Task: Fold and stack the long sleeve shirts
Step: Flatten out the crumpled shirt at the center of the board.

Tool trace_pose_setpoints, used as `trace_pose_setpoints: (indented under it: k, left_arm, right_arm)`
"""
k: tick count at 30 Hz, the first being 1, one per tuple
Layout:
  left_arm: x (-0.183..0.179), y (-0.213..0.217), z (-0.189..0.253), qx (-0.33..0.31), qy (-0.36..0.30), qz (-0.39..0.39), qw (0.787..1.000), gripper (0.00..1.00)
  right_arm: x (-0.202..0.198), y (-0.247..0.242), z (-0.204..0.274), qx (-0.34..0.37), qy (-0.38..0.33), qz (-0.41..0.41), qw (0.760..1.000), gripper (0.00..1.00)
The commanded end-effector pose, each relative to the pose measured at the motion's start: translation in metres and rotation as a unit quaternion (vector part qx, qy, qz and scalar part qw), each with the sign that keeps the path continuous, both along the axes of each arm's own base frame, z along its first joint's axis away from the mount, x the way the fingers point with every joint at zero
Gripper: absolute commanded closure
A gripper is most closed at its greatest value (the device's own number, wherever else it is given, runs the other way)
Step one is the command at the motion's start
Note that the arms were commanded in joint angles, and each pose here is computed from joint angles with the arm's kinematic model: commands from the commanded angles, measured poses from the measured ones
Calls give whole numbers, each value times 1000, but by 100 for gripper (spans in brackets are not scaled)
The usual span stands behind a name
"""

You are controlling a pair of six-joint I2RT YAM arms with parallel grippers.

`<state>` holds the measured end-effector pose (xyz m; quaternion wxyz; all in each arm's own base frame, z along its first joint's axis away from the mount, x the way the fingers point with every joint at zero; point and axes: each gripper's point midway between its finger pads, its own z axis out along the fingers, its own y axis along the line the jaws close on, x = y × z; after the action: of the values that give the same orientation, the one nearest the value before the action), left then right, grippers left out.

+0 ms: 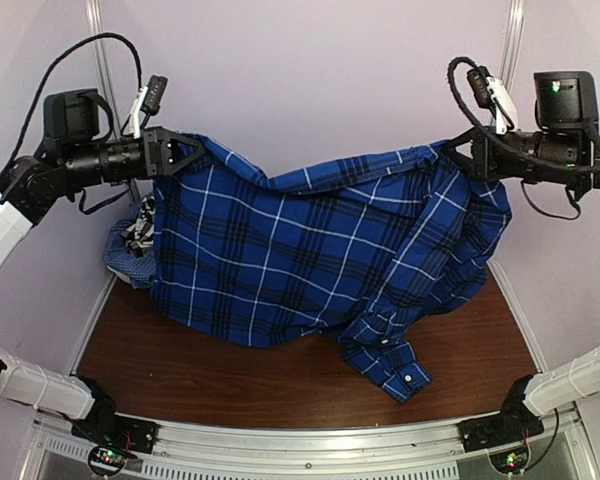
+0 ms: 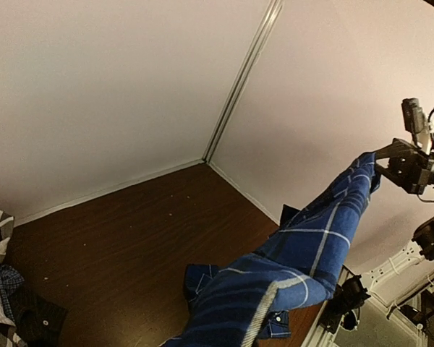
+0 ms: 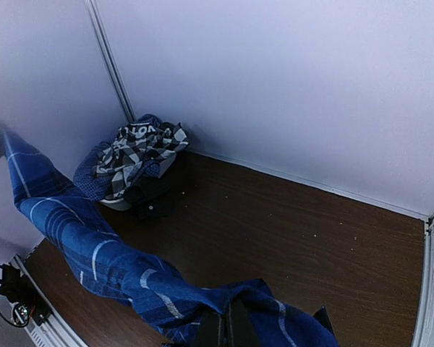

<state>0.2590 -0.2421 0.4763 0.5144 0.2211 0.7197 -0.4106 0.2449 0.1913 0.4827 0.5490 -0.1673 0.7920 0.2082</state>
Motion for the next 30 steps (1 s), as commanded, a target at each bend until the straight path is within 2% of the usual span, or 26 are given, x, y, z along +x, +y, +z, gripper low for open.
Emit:
trace_pose_setpoints:
  k: [1,5,9,12,15,18,22,26,30]
  left_arm:
    - [48,-9,-39,32,39,53,997,100]
    - [92,-9,-46,47,43,84,994,100]
    - [129,2,-27,25,30,99,994,100]
    - [142,-5,-4,9,10,85,996,100]
    - [139,-14,29,-19,-18,57,998,100]
    - [125,-19,51,-38,-34,24,998,100]
    - [86,-17,56,-41,-39,-14,998,100]
    - [31,-13,49,-39,-41,-49,997,100]
    - [-43,0,69,-62,-69,-85,992,100]
  right_arm:
    - [37,-17,2,-5,-18,-99,995,100]
    - [79,-46,7,-14,-22,-158,987,100]
    - [107,-57,35,-7,-52,-165,985,100]
    - [114,-56,63,3,-82,-157,984,100]
    - [109,-58,94,23,-119,-151,981,100]
    - [96,-56,110,39,-136,-128,982,100]
    - [62,-40,109,64,-125,-47,989,100]
    - [0,-30,110,104,-115,50,987,100]
    - [-75,-37,131,163,-130,127,970,100]
